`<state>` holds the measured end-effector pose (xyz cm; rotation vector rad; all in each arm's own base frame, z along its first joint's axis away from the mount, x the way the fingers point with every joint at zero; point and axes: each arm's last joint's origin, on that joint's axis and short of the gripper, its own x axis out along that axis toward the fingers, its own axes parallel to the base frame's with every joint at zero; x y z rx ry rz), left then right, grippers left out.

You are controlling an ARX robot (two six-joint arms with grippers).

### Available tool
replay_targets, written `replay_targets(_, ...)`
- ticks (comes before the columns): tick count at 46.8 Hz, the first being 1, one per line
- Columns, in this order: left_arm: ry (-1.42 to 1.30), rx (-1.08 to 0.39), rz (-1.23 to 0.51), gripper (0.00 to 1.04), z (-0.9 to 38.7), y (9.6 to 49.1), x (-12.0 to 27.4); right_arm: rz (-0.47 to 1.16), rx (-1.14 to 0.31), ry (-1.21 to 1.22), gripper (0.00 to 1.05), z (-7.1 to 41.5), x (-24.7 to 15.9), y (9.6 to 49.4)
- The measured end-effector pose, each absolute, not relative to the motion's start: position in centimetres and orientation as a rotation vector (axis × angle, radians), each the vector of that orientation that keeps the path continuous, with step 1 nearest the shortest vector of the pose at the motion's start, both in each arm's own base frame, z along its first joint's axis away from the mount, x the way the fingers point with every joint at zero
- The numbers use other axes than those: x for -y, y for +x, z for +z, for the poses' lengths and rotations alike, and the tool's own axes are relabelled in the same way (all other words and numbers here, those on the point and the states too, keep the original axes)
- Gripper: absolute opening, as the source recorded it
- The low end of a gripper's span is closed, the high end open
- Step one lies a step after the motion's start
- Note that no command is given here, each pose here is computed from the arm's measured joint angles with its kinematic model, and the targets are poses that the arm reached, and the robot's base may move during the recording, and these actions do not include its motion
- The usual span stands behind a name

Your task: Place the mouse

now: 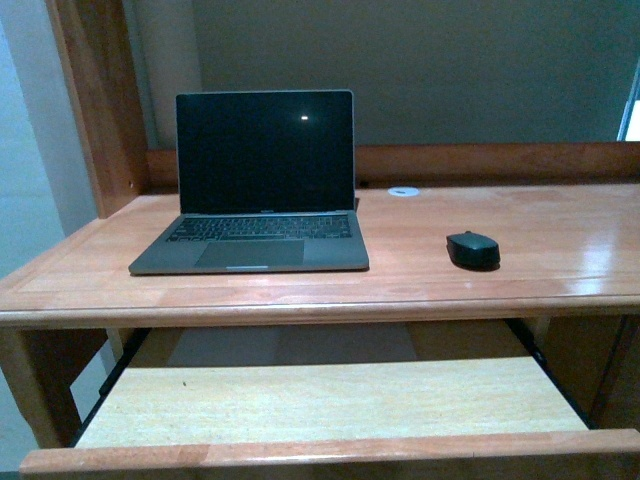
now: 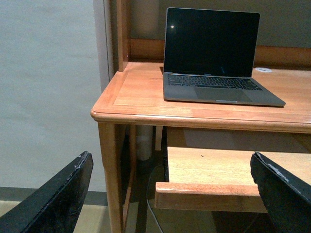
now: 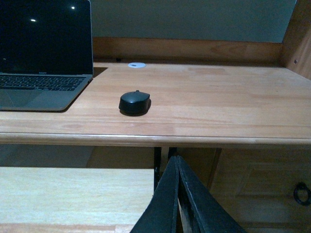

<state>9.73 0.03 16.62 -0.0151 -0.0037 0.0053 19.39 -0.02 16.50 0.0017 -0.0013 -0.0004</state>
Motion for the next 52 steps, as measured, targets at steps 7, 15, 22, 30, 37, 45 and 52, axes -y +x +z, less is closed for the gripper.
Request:
replay_targets(7, -0.015, 0.004, 0.006, 0.98, 16.6, 9.7, 0.0, 0.000, -0.027, 0.001, 0.02, 16.0, 0.0, 17.8)
replay_targets(15, -0.015, 0.003, 0.006, 0.98, 16.6, 9.7, 0.0, 0.000, -0.010, 0.002, 0.02, 16.4, 0.0, 16.5)
replay_targets(22, -0.015, 0.003, 0.005, 0.98, 16.6, 9.7, 0.0, 0.000, -0.014, 0.001, 0.02, 16.3, 0.0, 15.5)
replay_targets(30, -0.015, 0.003, 0.006, 0.98, 16.6, 9.7, 0.0, 0.000, -0.010, 0.001, 0.02, 16.3, 0.0, 14.6)
replay_targets(37, -0.015, 0.004, 0.006, 0.98, 16.6, 9.7, 0.0, 0.000, -0.001, 0.001, 0.02, 16.7, 0.0, 13.8)
replay_targets(45, -0.015, 0.004, 0.005, 0.98, 16.6, 9.7, 0.0, 0.000, 0.007, 0.001, 0.02, 16.9, 0.0, 13.2)
replay_targets(52, -0.015, 0.004, 0.005, 0.98, 16.6, 9.7, 0.0, 0.000, 0.020, 0.002, 0.02, 17.2, 0.0, 12.6)
